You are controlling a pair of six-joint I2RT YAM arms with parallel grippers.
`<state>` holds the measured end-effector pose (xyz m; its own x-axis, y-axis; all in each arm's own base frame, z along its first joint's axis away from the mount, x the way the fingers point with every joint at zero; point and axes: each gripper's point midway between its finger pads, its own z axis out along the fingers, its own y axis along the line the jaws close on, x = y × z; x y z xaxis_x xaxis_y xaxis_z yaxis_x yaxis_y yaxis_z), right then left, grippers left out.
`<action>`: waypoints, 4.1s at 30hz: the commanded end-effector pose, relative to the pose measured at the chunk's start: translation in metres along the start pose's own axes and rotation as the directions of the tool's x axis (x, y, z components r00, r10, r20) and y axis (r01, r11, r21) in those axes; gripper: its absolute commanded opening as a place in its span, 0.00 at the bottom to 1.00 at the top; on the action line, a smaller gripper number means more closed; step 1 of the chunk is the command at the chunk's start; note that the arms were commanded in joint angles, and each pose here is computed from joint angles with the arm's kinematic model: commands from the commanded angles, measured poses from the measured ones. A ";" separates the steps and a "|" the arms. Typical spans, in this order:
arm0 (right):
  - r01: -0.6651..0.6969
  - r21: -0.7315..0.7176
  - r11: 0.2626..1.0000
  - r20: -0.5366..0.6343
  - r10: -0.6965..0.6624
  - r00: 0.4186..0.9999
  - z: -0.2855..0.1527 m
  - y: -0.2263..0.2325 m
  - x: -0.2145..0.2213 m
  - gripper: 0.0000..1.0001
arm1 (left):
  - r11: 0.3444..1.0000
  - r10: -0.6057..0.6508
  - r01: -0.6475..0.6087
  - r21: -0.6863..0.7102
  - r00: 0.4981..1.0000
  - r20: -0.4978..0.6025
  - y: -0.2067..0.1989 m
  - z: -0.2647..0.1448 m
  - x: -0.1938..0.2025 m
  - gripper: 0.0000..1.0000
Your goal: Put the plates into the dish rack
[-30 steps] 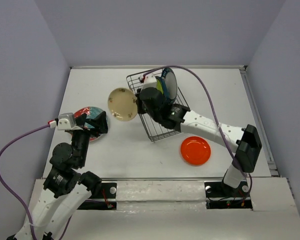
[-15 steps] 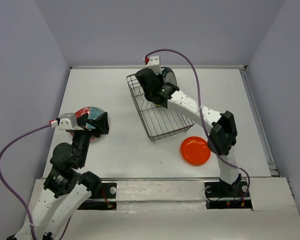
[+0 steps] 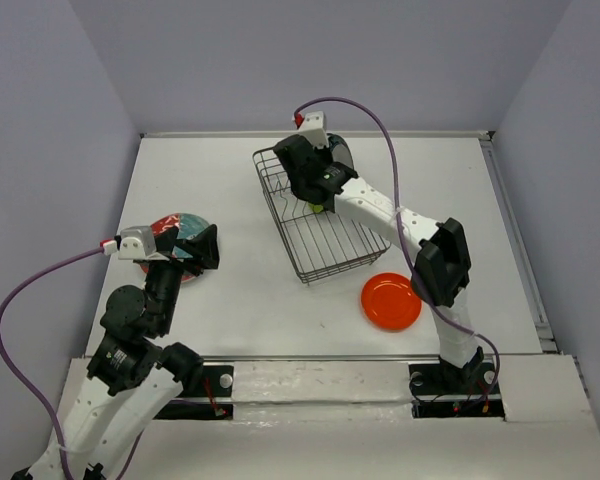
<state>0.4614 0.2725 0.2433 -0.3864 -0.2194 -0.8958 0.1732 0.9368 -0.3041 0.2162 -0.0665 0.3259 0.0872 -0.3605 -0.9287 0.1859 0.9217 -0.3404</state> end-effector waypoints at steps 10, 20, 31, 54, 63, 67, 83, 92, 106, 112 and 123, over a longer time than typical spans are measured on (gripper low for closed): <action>0.000 0.041 0.999 0.027 -0.002 1.000 0.006 0.001 -0.013 0.07 | 1.000 -0.010 0.010 0.013 1.000 0.028 -0.004 0.003 -0.006 0.99; 0.062 0.038 0.997 0.023 -0.063 0.998 0.012 0.016 -0.009 0.07 | 1.000 -0.010 0.010 0.013 1.000 0.026 -0.004 0.003 -0.005 0.99; -0.061 -0.147 0.987 0.028 0.065 0.997 -0.020 0.018 -0.035 0.56 | 0.954 0.013 0.058 0.295 0.973 -0.232 -0.068 0.016 0.051 0.99; -0.418 -0.372 0.829 0.063 0.472 0.879 -0.154 -0.194 -0.019 0.55 | 0.873 0.223 0.196 0.448 0.655 -0.722 -0.254 -0.074 0.269 0.83; -0.425 -0.425 0.799 0.044 0.487 0.872 -0.168 -0.198 -0.011 0.55 | 0.944 0.179 0.105 0.314 0.635 -0.752 -0.247 -0.062 0.342 0.78; -0.421 -0.443 0.792 0.032 0.483 0.875 -0.170 -0.194 -0.007 0.55 | 0.955 0.155 0.090 0.283 0.661 -0.734 -0.252 -0.052 0.351 0.75; -0.397 -0.502 0.768 0.010 0.464 0.886 -0.176 -0.185 -0.002 0.54 | 0.975 0.074 0.111 0.195 0.662 -0.746 -0.253 -0.032 0.393 0.63; -0.390 -0.545 0.743 -0.022 0.452 0.892 -0.180 -0.173 0.006 0.53 | 0.975 0.118 0.061 0.215 0.676 -0.727 -0.253 -0.026 0.407 0.37; -0.393 -0.573 0.719 -0.034 0.458 0.888 -0.188 -0.175 0.014 0.53 | 0.966 0.135 0.059 0.253 0.717 -0.684 -0.252 -0.021 0.392 0.05; -0.301 -0.658 0.690 -0.037 0.369 0.929 -0.195 -0.157 0.035 0.56 | 0.935 0.078 0.179 0.306 0.738 -0.670 -0.256 -0.031 0.349 0.06; -0.056 -0.926 0.372 0.074 0.326 0.942 -0.254 -0.114 0.038 0.70 | 0.879 -0.012 0.292 0.377 0.803 -0.595 -0.235 -0.044 0.247 0.06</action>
<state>0.2191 0.2026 0.2935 -0.3549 0.0755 -0.9318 -0.5672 0.7749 0.2788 0.1481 -0.3767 0.1078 -0.5834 -0.0879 -0.8074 0.5286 0.7136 -0.4597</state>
